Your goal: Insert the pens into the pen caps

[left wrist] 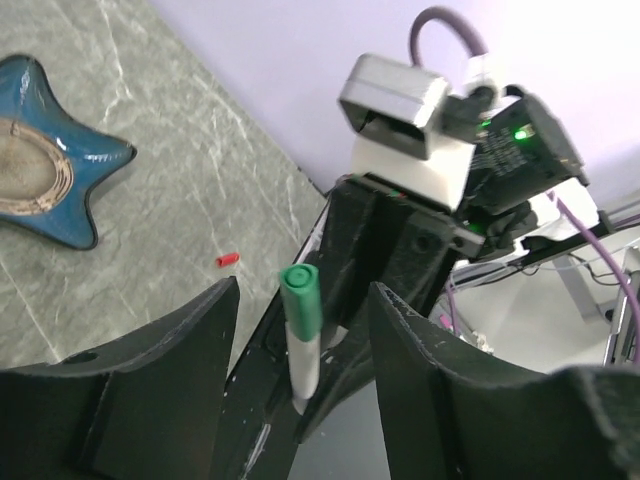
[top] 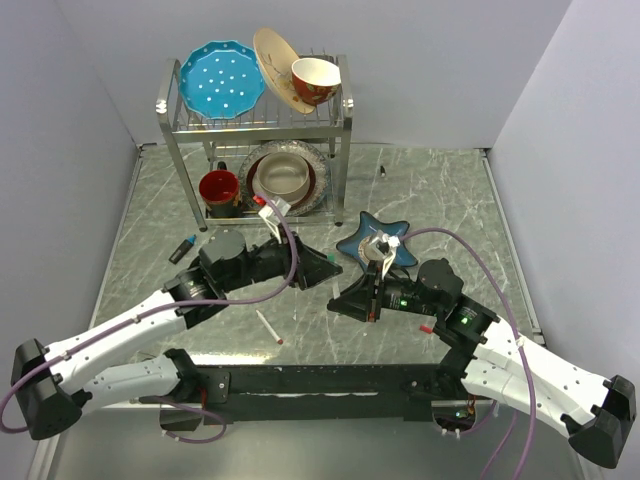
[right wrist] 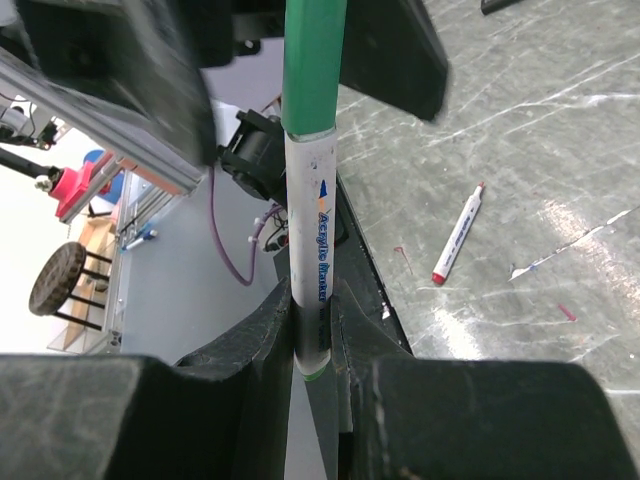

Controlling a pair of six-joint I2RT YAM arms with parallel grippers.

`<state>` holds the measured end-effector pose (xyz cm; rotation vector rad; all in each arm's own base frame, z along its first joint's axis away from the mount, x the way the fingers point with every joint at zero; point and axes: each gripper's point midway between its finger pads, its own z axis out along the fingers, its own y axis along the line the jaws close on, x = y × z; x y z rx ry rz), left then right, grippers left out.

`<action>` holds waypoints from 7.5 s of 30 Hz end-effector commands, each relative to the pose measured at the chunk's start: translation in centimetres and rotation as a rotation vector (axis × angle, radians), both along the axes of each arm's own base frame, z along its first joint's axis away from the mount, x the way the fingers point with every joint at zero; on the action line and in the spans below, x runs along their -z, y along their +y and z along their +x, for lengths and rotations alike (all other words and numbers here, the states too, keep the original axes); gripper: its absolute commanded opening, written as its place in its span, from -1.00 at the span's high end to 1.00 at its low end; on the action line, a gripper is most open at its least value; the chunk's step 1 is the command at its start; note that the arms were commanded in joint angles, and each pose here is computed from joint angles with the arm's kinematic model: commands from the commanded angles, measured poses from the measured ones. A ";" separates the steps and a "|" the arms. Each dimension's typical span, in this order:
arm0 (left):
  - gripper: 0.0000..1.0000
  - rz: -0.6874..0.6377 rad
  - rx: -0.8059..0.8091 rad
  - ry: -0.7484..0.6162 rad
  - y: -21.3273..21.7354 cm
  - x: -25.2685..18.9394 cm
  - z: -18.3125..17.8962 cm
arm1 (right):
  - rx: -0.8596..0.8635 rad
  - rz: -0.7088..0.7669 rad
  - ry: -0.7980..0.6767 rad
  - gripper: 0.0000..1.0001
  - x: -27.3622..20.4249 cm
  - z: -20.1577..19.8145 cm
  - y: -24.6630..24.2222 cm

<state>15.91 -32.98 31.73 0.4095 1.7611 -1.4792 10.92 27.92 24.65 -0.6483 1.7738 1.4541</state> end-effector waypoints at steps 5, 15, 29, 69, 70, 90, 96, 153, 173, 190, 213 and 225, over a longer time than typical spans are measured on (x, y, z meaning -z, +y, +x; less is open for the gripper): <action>-0.25 -0.059 0.018 -0.077 -0.3 -3.3 -0.1 | -0.039 0.060 -0.060 1.00 -2.6 -0.6 0.2; -0.11 -0.054 -0.007 -0.092 0.0 -3.7 0.2 | -0.040 0.065 -0.056 1.00 -2.6 -0.8 0.1; 0.98 -0.130 0.193 -0.017 -0.9 -2.1 -3.2 | -0.005 0.135 -0.131 1.00 -6.5 -0.2 0.0; 0.98 -0.038 0.386 0.167 -1.1 7.1 -9.7 | 0.146 0.185 -0.434 1.00 -19.2 7.2 0.3; 0.98 -0.020 0.392 0.182 -1.3 7.4 -10.0 | 0.161 0.174 -0.438 1.00 -19.2 7.5 0.2; 0.98 0.265 0.332 0.371 0.0 14.3 -11.0 | 0.333 0.079 -0.562 1.00 -21.9 12.4 -2.2; 0.98 0.274 0.335 0.352 0.0 14.0 -11.1 | 0.329 0.053 -0.577 1.00 -22.4 12.8 -2.1; 0.46 0.741 -0.895 0.744 18.6 26.5 17.3 | 0.700 -0.320 -0.039 -0.72 0.4 12.3 -10.1; 0.22 0.550 -0.908 0.964 17.7 24.8 6.8 | 0.671 -0.321 0.003 -0.58 1.5 12.2 -9.4; 0.18 0.781 -0.813 1.001 13.7 29.2 -0.6 | 0.669 -0.329 -0.014 -0.56 1.6 12.1 -9.5; 0.98 0.879 -0.663 0.678 11.0 26.6 0.6 | 0.577 -0.097 0.071 -0.57 0.8 9.6 -7.4; 0.98 0.395 -0.358 0.375 4.2 14.8 1.7 | 0.484 0.045 0.226 -0.63 2.0 10.1 -3.7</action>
